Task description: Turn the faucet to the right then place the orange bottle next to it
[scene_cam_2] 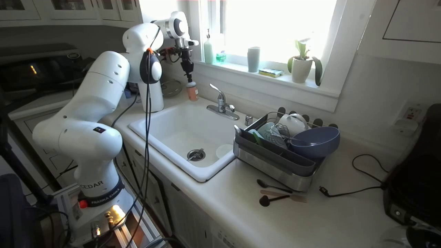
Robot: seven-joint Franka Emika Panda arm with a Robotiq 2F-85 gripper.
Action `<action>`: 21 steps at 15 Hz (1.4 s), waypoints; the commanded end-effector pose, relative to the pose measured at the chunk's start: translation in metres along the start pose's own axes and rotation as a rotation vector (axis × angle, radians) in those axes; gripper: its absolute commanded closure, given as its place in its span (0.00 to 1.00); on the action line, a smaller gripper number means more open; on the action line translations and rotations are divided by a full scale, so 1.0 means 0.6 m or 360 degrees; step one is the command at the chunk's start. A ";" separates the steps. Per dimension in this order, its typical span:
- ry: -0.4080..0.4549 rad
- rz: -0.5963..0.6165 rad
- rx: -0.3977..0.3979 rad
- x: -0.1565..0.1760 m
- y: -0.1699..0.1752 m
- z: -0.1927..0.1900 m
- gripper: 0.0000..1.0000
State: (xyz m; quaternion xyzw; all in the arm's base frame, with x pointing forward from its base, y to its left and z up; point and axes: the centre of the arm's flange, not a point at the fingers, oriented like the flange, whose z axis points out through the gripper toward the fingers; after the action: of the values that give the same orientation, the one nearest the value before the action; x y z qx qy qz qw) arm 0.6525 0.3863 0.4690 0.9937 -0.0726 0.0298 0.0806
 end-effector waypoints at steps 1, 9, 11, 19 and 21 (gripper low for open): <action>0.0026 -0.0074 0.0075 0.007 0.049 -0.013 0.96; 0.0035 -0.0188 0.0180 0.044 0.089 -0.001 0.96; 0.0030 -0.0197 0.0210 0.050 0.092 0.002 0.96; -0.0064 -0.0216 0.0264 0.054 0.086 0.034 0.96; -0.0050 -0.0198 0.0234 0.057 0.086 0.045 0.96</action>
State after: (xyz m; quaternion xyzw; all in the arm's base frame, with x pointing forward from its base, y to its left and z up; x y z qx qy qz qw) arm 0.6906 0.3368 0.4583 0.9997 -0.0129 0.0119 0.0176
